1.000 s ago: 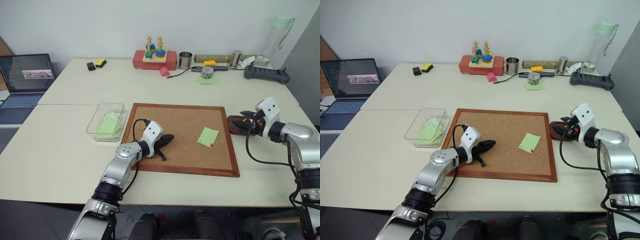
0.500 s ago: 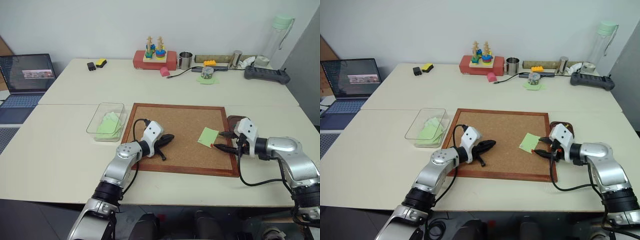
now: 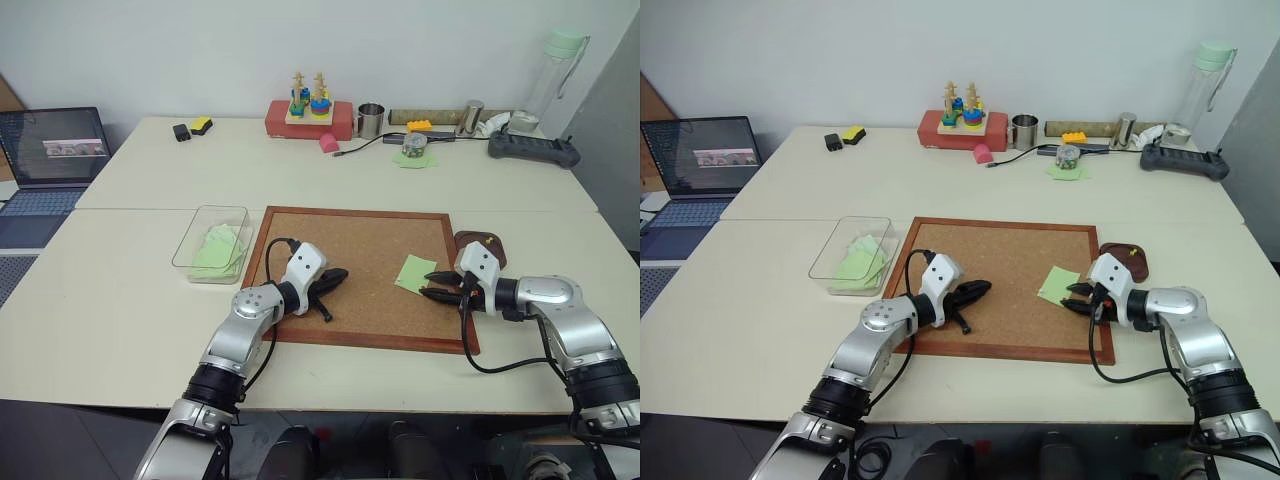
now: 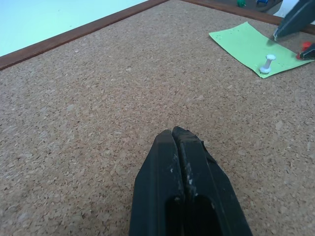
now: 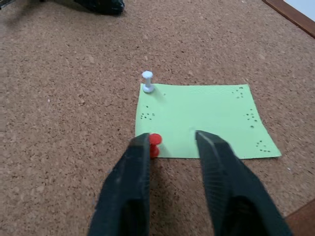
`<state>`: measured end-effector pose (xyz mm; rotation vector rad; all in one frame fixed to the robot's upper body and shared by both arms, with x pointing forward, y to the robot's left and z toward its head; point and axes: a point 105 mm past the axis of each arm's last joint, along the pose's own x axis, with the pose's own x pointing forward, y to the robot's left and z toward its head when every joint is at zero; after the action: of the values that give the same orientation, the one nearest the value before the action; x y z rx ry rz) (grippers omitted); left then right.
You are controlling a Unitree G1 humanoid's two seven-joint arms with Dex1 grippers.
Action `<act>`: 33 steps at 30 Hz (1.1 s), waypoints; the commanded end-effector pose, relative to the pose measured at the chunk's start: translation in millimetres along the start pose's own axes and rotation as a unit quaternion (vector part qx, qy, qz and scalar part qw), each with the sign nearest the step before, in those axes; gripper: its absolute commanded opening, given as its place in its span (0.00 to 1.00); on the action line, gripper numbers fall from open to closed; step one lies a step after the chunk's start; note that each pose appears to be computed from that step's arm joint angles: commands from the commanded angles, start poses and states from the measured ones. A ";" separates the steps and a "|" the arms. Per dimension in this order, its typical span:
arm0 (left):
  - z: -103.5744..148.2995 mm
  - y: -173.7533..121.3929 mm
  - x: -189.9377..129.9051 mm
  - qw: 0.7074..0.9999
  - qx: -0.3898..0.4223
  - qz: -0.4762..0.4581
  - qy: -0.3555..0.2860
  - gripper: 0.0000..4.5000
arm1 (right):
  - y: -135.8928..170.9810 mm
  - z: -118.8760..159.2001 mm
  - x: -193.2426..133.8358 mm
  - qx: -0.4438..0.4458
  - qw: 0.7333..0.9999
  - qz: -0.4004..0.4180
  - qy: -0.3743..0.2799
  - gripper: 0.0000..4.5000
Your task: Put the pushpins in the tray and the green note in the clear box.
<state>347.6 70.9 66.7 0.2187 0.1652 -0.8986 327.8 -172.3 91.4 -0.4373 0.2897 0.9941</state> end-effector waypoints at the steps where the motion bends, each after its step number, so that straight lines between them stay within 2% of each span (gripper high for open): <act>1: -36.3 -8.1 -4.1 0.998 -0.023 -0.006 0.063 0.00 | -1.8 6.5 -4.3 -0.014 1.000 0.004 -0.004 0.14; 3: -36.3 -8.2 -4.3 0.998 -0.023 -0.006 0.063 0.00 | 1.5 5.5 -4.4 -0.013 1.000 0.013 -0.002 0.08; 4: -36.3 -8.1 -4.3 0.998 -0.022 -0.006 0.063 0.00 | 3.0 5.2 -4.5 -0.012 1.000 0.016 -0.002 0.02; 5: -36.3 -7.9 -4.3 0.998 -0.022 -0.006 0.063 0.00 | 3.9 5.4 -4.7 -0.012 1.000 0.018 -0.002 0.01; 23: -43.9 -2.2 -5.1 0.996 -0.019 0.007 0.083 0.00 | -1.7 35.2 -23.1 0.030 0.998 0.014 -0.062 0.01; 33: -47.2 -3.6 -5.3 0.996 -0.020 0.008 0.087 0.00 | -15.4 46.0 -33.4 0.063 0.994 -0.016 -0.087 0.01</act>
<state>348.0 68.8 66.8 0.2373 0.1648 -0.8991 322.1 -180.6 127.5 -0.2440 0.2562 0.9841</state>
